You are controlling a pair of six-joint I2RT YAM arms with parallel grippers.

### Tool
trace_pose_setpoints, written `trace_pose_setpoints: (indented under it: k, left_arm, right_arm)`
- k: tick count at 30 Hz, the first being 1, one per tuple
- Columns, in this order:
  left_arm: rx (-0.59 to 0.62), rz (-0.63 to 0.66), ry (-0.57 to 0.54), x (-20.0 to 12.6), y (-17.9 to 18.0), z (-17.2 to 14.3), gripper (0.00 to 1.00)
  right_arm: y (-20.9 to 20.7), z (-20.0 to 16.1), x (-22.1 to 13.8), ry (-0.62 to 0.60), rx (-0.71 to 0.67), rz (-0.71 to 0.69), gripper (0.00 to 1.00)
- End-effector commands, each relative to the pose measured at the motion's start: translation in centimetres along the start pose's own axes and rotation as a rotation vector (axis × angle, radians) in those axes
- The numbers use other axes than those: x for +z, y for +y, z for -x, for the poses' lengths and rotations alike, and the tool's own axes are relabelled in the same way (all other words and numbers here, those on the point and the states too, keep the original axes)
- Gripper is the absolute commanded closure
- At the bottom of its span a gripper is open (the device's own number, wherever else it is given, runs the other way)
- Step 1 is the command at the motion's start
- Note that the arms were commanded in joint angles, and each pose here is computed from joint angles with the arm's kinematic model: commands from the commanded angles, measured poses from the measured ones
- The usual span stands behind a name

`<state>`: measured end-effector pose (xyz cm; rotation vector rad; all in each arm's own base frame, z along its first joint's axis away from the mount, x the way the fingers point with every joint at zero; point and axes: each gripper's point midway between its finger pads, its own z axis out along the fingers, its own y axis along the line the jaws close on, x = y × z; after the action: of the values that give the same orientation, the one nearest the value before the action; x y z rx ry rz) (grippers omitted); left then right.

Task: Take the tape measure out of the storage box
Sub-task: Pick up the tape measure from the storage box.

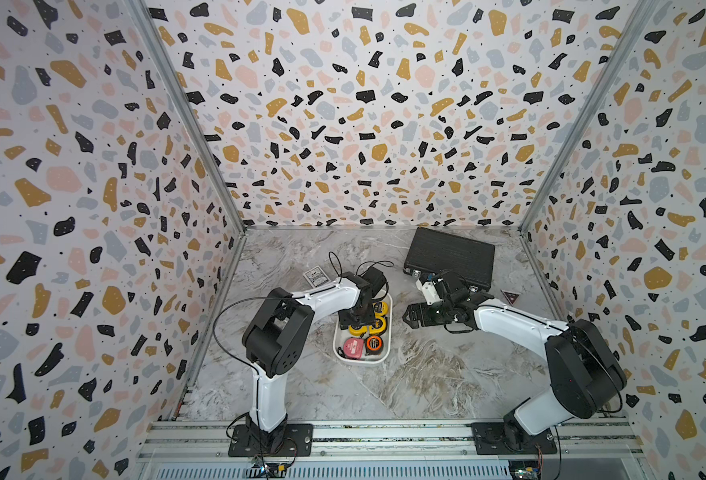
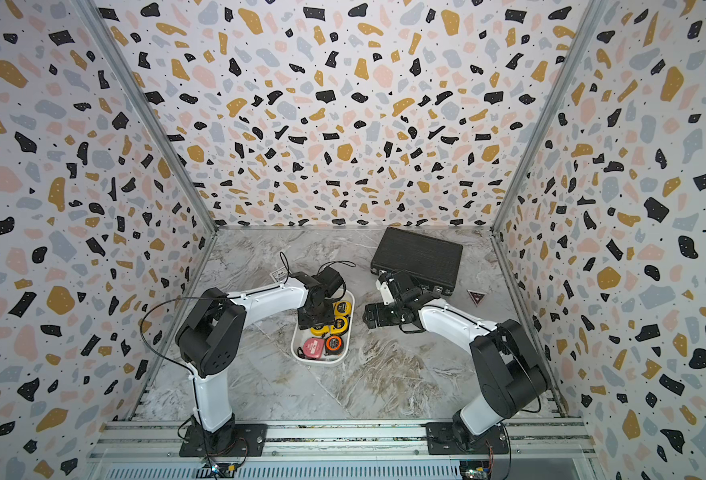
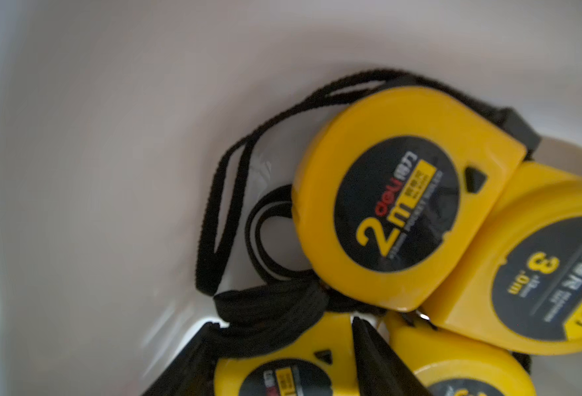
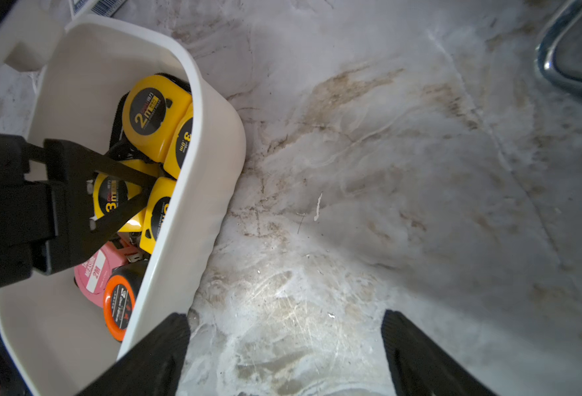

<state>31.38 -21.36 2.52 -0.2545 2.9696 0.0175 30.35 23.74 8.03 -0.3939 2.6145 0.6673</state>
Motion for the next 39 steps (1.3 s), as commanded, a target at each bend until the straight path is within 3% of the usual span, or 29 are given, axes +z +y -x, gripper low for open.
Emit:
trace_pose_setpoints:
  k: [1,4,10,13,20,27,33,39]
  left_arm:
    - [-0.002,0.025,0.060,1.0,0.3,-1.1,0.40]
    - [0.005,0.032,0.080,1.3,0.4,-1.4,0.49]
    - [-0.013,-0.004,0.062,-0.5,0.1,-1.3,0.88]
    - [-0.041,-0.038,0.033,-2.7,-0.3,-0.9,1.00]
    - [-0.079,-0.085,-0.047,-8.4,0.4,-0.1,1.00]
    - [-0.154,-0.193,-0.096,-12.9,0.0,0.4,1.00]
    - [-0.261,-0.360,-0.111,-15.5,-2.5,1.1,1.00]
    - [-0.281,-0.490,-0.099,-17.4,-6.1,1.8,1.00]
  right_arm:
    - [0.7,1.4,-0.5,-0.031,-0.008,0.019,0.07]
    - [0.7,1.5,-0.4,-0.031,-0.007,0.020,0.07]
    - [1.5,2.1,-1.0,-0.040,-0.004,0.048,0.07]
    - [2.0,2.3,-1.6,-0.057,-0.004,0.073,0.07]
    - [3.5,2.9,-2.5,-0.120,0.022,0.157,0.07]
    - [5.3,4.3,-5.3,-0.264,0.019,0.247,0.07]
    - [7.1,4.7,-8.0,-0.386,0.013,0.342,0.07]
    - [8.7,4.5,-9.7,-0.462,0.001,0.448,0.10]
